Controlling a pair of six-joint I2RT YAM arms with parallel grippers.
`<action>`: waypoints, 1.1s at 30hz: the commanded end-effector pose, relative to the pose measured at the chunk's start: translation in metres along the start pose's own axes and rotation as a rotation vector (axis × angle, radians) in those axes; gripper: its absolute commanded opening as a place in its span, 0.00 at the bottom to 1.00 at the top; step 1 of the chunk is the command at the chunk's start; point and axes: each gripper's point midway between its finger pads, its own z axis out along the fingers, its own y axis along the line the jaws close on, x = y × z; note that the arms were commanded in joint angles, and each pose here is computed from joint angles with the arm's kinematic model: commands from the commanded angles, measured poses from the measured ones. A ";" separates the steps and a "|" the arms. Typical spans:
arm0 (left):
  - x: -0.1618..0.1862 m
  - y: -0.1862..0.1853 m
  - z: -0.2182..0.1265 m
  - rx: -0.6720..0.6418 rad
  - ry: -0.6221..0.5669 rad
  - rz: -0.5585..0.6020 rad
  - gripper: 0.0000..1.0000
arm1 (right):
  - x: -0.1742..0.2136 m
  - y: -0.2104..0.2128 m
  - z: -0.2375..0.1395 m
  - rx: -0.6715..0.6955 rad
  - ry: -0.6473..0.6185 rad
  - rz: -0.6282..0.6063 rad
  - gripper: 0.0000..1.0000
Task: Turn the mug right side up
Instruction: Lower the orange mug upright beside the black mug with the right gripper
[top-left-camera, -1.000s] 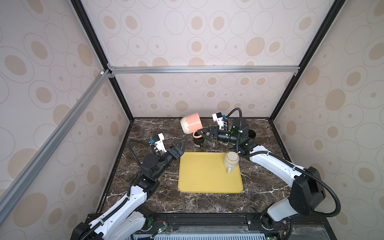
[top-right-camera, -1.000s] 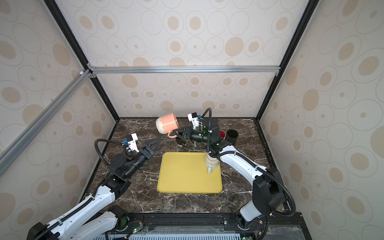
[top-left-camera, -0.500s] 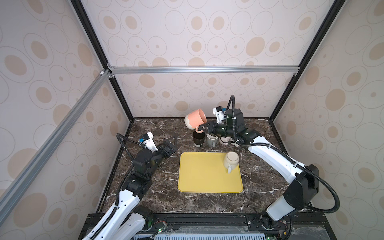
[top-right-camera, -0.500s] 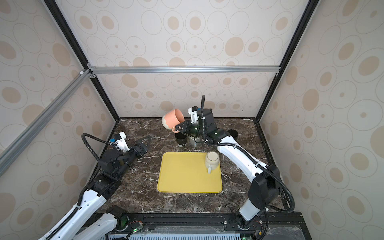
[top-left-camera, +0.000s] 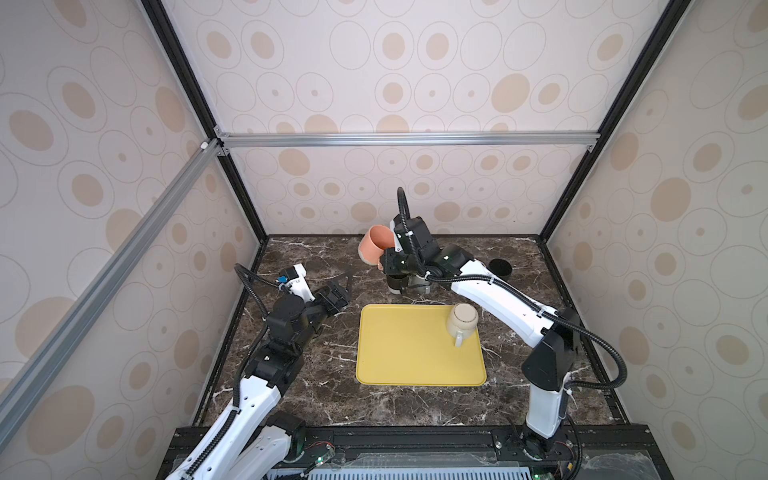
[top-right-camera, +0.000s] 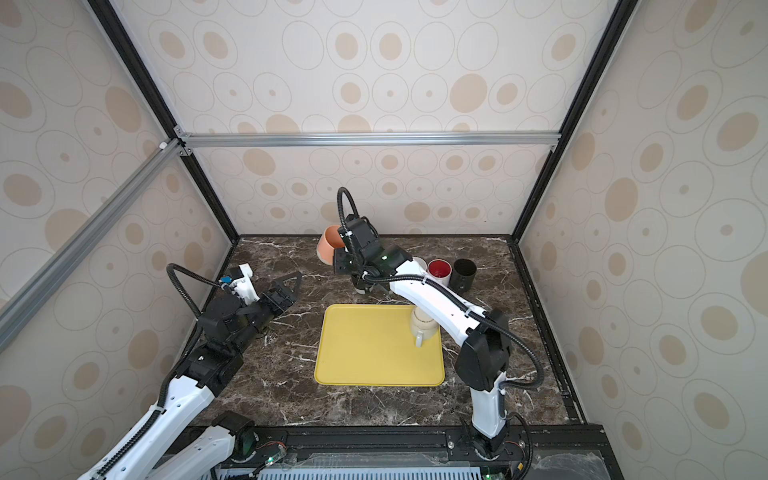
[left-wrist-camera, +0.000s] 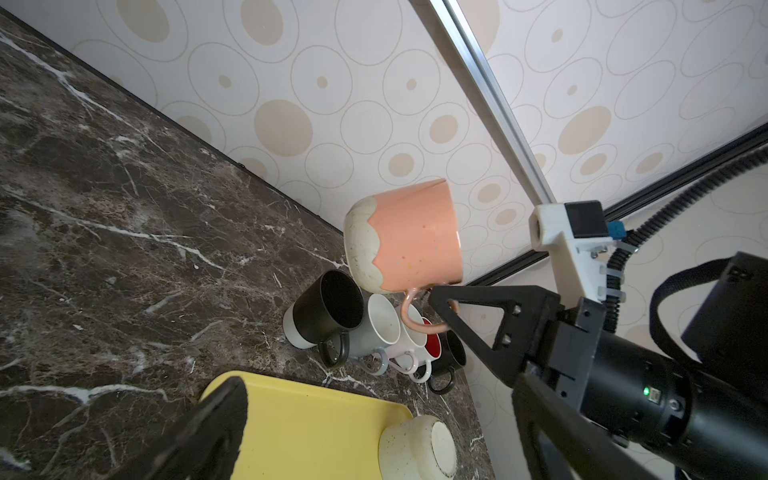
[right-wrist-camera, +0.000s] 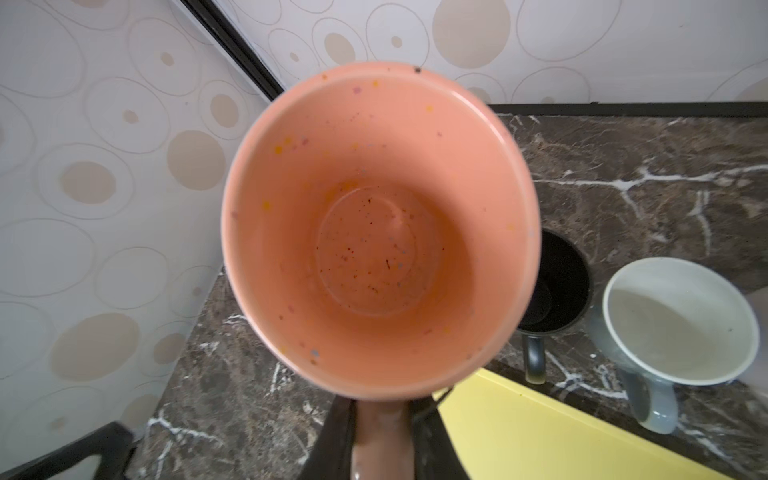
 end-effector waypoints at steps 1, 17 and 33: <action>-0.012 -0.010 -0.005 0.033 -0.038 0.016 1.00 | -0.042 0.011 -0.010 0.050 -0.164 -0.050 0.00; -0.008 -0.003 -0.010 0.028 -0.025 0.013 1.00 | -0.001 0.017 0.064 0.187 -0.123 -0.122 0.00; -0.003 0.002 -0.010 0.022 -0.013 0.011 1.00 | 0.035 -0.001 0.113 0.262 -0.051 -0.138 0.00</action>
